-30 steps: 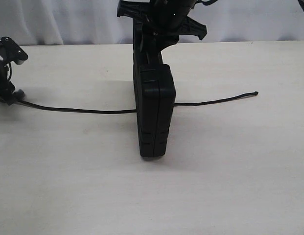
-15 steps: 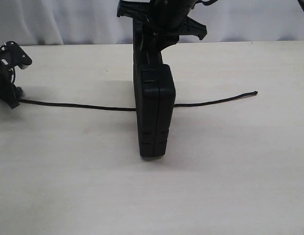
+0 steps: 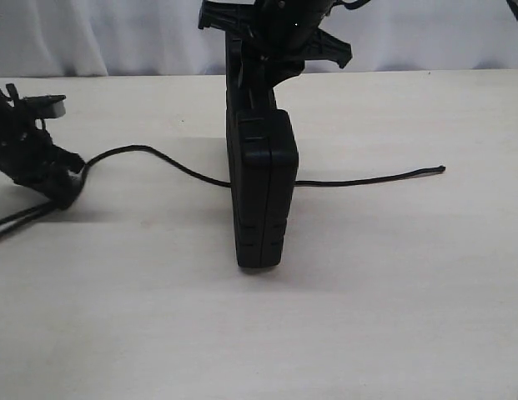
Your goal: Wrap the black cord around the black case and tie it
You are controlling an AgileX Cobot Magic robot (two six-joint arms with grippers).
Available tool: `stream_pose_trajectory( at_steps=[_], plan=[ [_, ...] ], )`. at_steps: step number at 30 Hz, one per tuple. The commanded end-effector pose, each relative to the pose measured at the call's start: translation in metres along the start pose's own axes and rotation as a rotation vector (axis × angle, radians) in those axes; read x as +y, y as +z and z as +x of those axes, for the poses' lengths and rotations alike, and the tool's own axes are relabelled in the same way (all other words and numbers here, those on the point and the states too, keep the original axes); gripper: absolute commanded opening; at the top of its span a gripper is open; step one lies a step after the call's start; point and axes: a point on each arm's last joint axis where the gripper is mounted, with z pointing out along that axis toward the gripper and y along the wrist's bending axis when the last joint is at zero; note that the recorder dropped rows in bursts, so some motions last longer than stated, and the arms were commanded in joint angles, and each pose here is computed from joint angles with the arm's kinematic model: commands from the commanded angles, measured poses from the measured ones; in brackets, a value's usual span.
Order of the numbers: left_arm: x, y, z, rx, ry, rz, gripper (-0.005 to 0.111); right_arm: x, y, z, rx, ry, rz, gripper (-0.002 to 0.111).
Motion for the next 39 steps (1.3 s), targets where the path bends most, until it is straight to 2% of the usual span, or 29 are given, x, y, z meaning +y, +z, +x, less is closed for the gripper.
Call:
stream_pose_trajectory(
  at_steps=[1,3,5,13,15,18,23,26,29,33,39],
  plan=[
    [-0.020,0.009,-0.002,-0.024,-0.129,0.260,0.044,0.004,-0.007,0.000,-0.018,0.006,-0.029,0.004],
    [-0.027,0.007,-0.001,-0.005,-0.130,0.331,0.056,0.004,-0.007,0.000,-0.018,0.006,-0.029,0.004],
    [-0.033,0.004,0.001,0.004,-0.056,0.395,0.058,0.004,-0.007,0.000,-0.018,0.006,-0.029,0.004],
    [-0.044,-0.039,-0.011,-0.102,0.060,0.337,0.058,0.004,-0.007,0.000,-0.018,0.006,-0.029,0.004],
    [-0.048,-0.053,-0.012,-0.135,0.119,0.312,0.058,0.004,-0.007,0.000,-0.018,0.006,-0.029,0.004],
    [-0.052,-0.066,-0.006,-0.135,0.322,0.260,0.058,0.004,-0.007,0.000,-0.018,0.006,-0.029,0.004],
    [-0.062,-0.058,0.000,-0.028,0.600,0.165,0.052,0.004,-0.007,0.000,-0.018,0.006,-0.029,0.004],
    [-0.077,-0.046,0.003,0.043,0.866,0.146,0.046,0.004,-0.007,0.000,-0.018,0.006,-0.029,0.004],
    [-0.089,-0.035,0.004,0.107,1.102,0.097,0.046,0.004,-0.007,0.000,-0.018,0.006,-0.029,0.004],
    [-0.099,-0.024,-0.003,0.203,1.305,-0.097,0.046,0.004,-0.007,0.000,-0.018,0.006,-0.029,0.004],
    [-0.108,-0.006,-0.009,0.315,1.488,-0.233,0.046,0.004,-0.007,0.000,-0.018,0.006,-0.029,0.004]
  ],
)
